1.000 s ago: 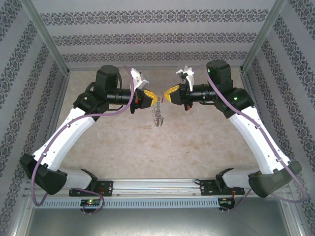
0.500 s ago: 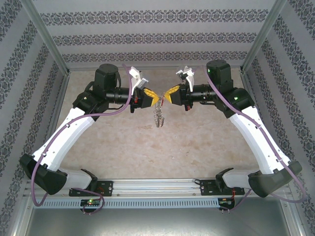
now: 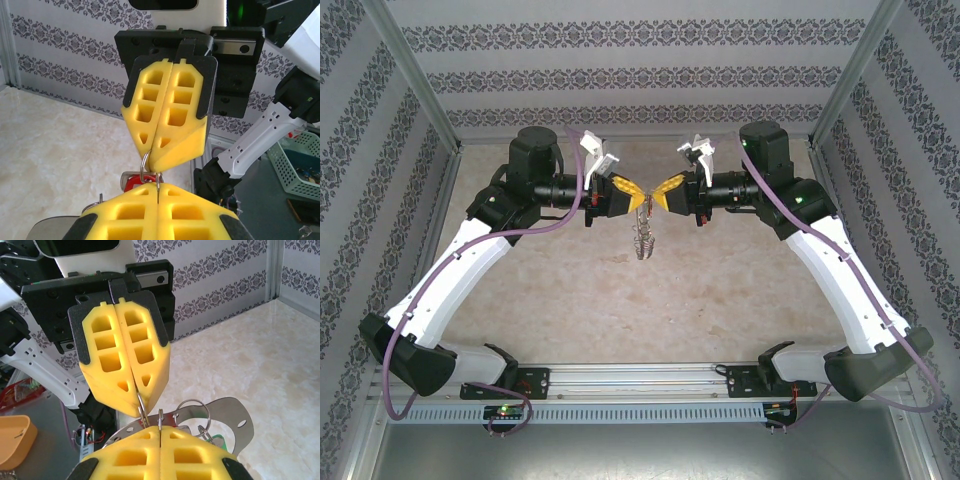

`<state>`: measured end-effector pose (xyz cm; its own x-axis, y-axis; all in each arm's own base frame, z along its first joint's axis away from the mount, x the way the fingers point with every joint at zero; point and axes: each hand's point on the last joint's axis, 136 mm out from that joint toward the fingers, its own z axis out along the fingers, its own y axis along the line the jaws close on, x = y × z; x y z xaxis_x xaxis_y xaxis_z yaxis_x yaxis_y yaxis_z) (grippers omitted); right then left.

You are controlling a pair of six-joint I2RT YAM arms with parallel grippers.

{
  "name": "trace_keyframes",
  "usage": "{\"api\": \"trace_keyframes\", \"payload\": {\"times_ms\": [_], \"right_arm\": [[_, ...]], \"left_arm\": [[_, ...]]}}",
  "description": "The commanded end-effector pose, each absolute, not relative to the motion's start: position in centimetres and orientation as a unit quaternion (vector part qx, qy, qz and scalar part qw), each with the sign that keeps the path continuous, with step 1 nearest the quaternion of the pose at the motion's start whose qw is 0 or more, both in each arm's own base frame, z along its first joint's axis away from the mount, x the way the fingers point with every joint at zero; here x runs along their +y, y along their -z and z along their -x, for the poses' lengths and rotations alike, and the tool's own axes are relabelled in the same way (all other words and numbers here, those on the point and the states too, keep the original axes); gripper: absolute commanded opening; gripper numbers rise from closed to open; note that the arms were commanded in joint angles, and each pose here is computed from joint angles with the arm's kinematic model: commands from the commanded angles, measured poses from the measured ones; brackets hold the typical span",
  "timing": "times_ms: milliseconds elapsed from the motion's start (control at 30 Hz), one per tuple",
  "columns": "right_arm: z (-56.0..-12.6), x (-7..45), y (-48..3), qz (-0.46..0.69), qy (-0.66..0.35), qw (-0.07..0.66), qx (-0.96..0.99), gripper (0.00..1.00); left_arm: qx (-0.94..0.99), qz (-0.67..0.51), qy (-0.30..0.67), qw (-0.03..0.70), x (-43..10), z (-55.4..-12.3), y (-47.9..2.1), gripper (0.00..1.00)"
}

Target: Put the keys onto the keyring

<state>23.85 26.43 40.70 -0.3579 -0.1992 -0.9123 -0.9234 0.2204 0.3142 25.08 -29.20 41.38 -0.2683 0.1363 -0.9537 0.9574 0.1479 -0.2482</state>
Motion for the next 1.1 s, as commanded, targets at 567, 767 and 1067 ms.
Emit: {"api": "trace_keyframes", "payload": {"times_ms": [567,767,1067], "right_arm": [[-22.34,26.15,-42.69,0.415,-0.508,0.396,0.643,0.00],[-22.16,26.22,-42.71,0.418,-0.511,0.392,0.641,0.00],[-22.09,26.20,-42.87,0.416,-0.517,0.393,0.636,0.00]], "left_arm": [[0.594,-0.443,0.505,0.443,-29.18,-24.50,-43.79,0.00],[0.592,-0.443,0.507,0.443,-29.21,-24.51,-43.86,0.00],[0.591,-0.443,0.509,0.442,-29.22,-24.39,-43.91,0.00]]}}
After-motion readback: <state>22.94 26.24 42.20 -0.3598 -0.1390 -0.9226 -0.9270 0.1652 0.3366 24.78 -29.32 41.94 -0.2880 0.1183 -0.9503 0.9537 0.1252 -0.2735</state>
